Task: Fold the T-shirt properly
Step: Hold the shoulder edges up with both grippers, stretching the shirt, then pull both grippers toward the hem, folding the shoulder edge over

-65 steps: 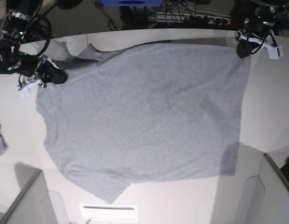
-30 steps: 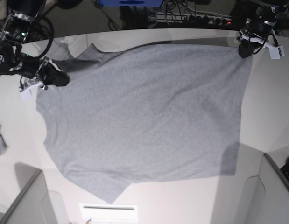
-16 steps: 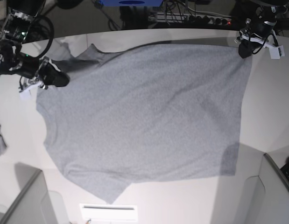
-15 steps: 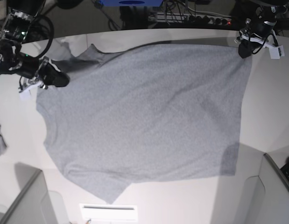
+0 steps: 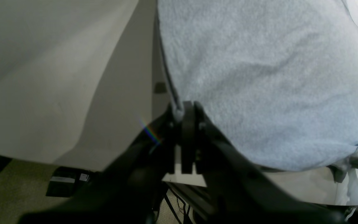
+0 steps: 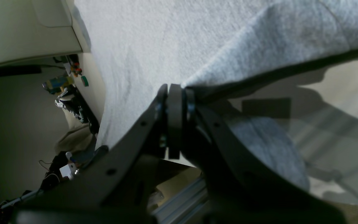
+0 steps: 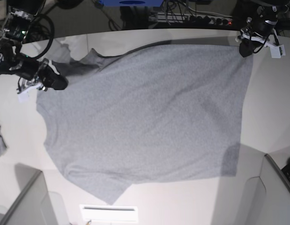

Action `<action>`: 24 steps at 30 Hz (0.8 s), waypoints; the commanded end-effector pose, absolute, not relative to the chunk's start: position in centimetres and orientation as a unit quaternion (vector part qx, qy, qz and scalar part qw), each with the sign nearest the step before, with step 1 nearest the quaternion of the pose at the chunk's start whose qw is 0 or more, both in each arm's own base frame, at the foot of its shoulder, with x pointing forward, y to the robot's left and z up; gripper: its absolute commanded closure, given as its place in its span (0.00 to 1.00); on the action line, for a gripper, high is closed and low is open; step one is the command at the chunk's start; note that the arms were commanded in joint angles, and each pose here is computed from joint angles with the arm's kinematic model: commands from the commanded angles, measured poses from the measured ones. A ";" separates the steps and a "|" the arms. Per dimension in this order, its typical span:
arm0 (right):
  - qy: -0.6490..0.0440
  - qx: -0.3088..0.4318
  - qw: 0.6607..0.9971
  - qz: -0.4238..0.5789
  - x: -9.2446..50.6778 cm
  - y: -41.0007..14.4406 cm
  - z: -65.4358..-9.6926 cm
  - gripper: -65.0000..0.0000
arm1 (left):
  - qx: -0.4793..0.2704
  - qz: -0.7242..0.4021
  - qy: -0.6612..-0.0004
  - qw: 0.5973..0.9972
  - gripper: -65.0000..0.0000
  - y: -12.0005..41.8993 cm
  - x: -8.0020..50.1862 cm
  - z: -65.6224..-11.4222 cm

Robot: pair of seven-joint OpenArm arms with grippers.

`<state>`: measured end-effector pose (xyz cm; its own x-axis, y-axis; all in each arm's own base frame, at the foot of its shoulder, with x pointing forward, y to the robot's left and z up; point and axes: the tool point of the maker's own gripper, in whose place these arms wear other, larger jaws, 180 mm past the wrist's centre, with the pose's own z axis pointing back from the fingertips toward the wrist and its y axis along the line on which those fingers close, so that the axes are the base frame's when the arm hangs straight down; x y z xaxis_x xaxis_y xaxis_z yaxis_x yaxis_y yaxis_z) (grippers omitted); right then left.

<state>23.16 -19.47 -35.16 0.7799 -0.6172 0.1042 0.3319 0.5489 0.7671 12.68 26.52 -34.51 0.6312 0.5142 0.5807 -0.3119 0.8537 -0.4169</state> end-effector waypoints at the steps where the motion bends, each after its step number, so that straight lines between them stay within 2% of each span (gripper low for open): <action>1: -0.199 0.389 0.859 -0.268 23.7 -19.8 -34.2 1.00 | -0.141 0.224 -0.377 0.888 1.00 26.7 13.2 -33.5; 8: -0.207 0.391 0.857 -0.265 24.4 -19.8 -33.8 1.00 | -0.153 0.223 -0.400 0.875 1.00 26.4 15.2 -33.0; 14: -0.188 0.391 0.854 -0.286 24.8 -20.4 -35.3 1.00 | -0.200 0.255 -0.418 0.849 1.00 26.3 16.8 -32.5; 24: -0.210 0.394 0.850 -0.279 27.1 -20.6 -34.0 1.00 | -0.225 0.278 -0.375 0.855 1.00 26.5 17.8 -35.1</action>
<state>26.39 -20.14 -35.14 0.7605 -0.6411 0.1034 0.3369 0.5257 0.7811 17.46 26.32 -36.05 0.5766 0.6523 0.4919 -0.3318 0.7371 -0.5887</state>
